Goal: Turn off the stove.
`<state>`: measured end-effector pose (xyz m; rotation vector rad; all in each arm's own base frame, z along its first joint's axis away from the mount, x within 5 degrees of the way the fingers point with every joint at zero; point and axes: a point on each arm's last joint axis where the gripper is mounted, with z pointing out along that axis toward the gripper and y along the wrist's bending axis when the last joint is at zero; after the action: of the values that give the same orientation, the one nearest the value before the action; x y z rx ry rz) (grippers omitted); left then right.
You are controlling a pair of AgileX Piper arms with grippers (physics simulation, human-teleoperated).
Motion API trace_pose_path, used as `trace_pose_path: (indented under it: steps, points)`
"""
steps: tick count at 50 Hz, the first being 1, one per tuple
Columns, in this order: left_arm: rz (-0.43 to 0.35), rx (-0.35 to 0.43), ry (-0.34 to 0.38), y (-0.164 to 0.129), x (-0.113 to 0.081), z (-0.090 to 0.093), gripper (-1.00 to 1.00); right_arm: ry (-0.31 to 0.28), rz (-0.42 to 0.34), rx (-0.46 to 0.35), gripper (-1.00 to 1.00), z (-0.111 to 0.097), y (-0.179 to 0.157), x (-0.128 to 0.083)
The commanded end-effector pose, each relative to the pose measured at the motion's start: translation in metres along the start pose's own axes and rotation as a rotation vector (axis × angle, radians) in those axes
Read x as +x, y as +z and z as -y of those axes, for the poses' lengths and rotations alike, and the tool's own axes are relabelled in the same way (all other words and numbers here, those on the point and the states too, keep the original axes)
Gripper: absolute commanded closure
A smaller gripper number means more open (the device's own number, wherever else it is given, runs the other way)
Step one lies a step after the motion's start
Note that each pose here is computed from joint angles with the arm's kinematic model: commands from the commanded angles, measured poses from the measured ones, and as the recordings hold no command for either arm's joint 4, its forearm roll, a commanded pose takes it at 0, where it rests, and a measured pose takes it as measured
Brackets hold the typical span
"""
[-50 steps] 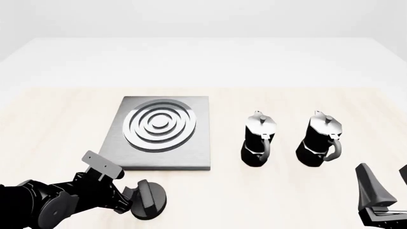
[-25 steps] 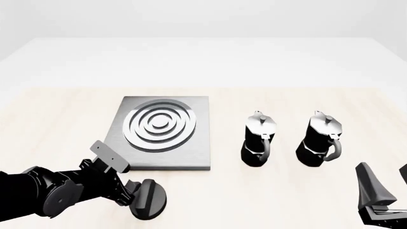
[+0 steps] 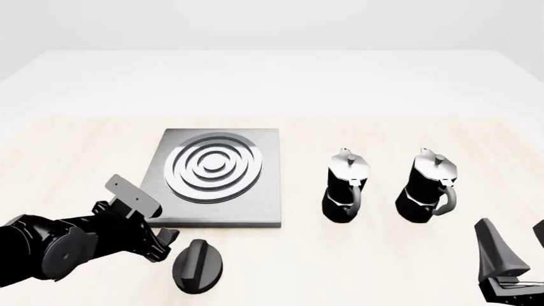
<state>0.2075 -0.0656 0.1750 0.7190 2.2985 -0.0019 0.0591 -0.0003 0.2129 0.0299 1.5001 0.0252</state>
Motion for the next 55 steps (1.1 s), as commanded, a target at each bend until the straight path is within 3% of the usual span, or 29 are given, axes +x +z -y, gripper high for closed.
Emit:
trace_pose_path:
  steps: [1, 10, 25, 55]
  points:
    - [0.006, -0.041, -0.042, -0.018, 0.011, -0.008, -1.00, -0.003, -0.001, -0.010, -1.00, -0.001, -0.001, 0.000]
    - [0.010, -0.057, -0.061, -0.027, 0.016, -0.010, -1.00, -0.003, 0.001, -0.012, -1.00, -0.001, -0.001, 0.000]
    - [0.108, -0.116, -0.142, -0.091, 0.018, -0.013, -1.00, 0.004, 0.015, -0.027, -1.00, -0.002, -0.002, -0.001]
    - [0.244, -0.205, -0.265, -0.175, 0.030, -0.007, -1.00, 0.000, 0.017, -0.058, -1.00, -0.003, -0.002, -0.001]
